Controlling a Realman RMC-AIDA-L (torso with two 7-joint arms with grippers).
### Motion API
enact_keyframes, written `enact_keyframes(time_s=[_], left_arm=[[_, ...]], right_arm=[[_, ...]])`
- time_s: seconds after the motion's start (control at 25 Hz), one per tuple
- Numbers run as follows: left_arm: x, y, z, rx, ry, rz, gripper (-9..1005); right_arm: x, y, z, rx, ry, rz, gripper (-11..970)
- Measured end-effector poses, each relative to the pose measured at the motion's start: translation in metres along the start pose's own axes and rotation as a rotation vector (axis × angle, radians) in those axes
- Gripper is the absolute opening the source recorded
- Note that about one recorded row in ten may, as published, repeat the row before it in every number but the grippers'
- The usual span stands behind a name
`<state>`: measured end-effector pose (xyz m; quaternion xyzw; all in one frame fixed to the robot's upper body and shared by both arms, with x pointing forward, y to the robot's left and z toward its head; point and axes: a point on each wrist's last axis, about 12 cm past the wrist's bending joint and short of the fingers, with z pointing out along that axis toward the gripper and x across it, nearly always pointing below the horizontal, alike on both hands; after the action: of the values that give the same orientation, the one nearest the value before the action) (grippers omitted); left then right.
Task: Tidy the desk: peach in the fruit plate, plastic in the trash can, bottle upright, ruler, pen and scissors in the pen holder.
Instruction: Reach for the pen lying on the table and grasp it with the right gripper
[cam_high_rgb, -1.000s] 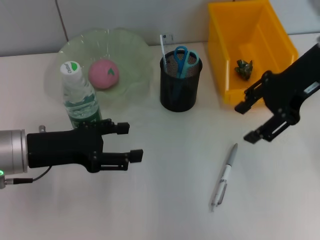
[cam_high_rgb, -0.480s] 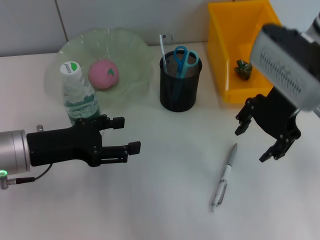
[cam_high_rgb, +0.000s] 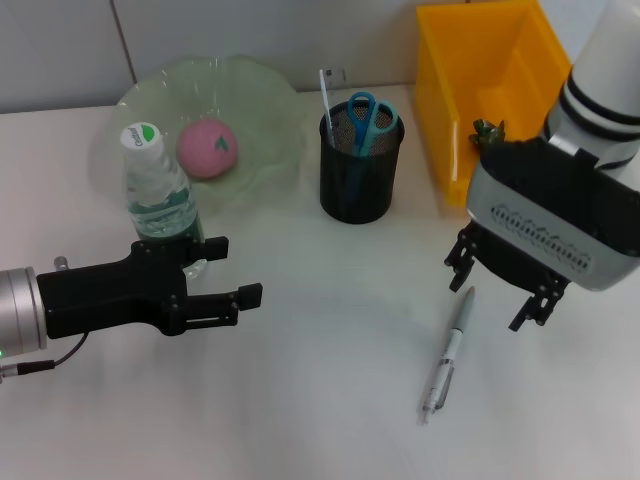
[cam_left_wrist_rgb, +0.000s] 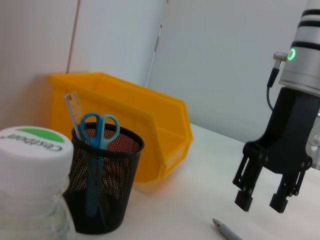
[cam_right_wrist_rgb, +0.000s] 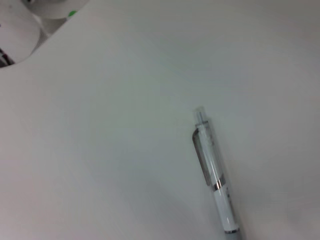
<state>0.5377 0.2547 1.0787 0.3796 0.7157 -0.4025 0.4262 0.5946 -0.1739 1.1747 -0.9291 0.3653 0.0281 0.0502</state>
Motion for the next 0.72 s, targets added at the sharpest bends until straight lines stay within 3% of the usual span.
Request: enact_keyframes(time_s=[0.72], left_arm=[[0.003, 0.000, -0.005, -0.028, -0.021, 0.025, 767]], right_arm=[[-0.015, -0.006, 0.011, -0.052, -0.003, -0.155, 712]])
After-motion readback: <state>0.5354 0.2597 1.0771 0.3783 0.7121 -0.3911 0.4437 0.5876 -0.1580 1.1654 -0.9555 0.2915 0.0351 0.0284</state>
